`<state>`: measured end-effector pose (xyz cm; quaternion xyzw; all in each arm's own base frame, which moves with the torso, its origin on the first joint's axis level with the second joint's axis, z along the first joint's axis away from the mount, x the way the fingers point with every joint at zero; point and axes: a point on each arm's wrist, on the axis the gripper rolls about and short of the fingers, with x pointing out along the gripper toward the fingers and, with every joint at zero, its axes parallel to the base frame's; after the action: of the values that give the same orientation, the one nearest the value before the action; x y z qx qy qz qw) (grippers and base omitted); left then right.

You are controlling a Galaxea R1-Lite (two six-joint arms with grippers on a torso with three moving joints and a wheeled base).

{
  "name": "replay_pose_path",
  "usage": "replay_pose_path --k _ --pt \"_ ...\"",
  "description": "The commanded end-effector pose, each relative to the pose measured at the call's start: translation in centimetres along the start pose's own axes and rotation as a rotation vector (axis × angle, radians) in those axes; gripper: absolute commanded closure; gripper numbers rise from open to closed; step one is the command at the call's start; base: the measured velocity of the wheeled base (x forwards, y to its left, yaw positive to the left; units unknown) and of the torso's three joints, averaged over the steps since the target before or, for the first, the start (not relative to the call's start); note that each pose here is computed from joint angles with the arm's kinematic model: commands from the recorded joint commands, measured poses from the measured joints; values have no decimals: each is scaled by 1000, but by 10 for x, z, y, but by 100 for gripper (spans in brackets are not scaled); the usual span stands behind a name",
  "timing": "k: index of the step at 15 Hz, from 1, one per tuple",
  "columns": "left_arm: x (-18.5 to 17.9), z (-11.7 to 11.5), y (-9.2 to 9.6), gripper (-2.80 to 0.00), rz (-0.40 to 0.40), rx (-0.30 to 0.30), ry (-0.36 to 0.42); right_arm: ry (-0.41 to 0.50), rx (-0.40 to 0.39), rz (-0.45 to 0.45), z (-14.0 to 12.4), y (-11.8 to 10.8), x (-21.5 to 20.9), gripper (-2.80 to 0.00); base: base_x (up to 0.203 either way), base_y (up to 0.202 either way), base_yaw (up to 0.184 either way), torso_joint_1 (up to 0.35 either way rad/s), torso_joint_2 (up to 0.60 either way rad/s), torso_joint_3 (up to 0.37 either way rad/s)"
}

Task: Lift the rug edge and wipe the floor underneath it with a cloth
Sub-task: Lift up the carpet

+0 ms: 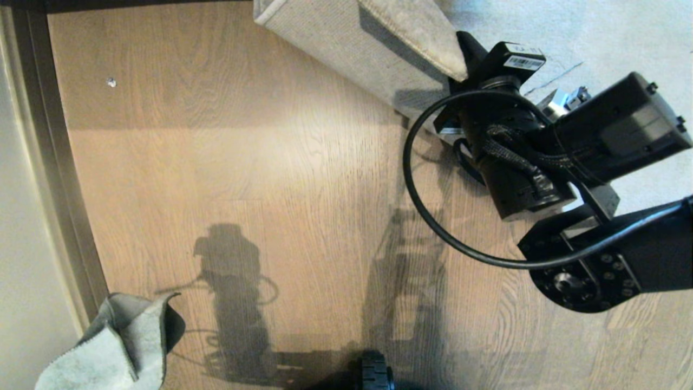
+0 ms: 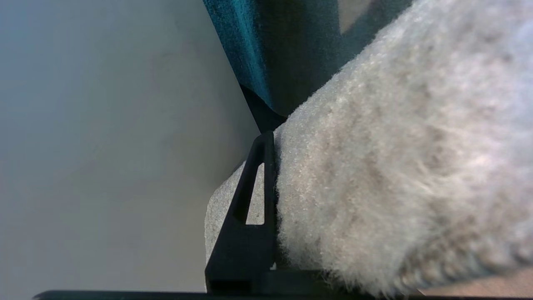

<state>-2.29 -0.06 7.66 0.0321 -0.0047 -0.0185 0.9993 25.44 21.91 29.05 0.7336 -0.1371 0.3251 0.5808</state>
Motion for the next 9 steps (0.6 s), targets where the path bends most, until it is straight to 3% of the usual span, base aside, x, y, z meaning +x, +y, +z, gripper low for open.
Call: replay_pose_path --k 1,9 --pt "0 0 0 0 -6 26 0 -14 23 45 3 5 0 0 0 0 0 0 0 0" --pt "0 0 0 0 -6 51 0 -21 2 21 6 -4 -1 0 0 0 0 0 0 0"
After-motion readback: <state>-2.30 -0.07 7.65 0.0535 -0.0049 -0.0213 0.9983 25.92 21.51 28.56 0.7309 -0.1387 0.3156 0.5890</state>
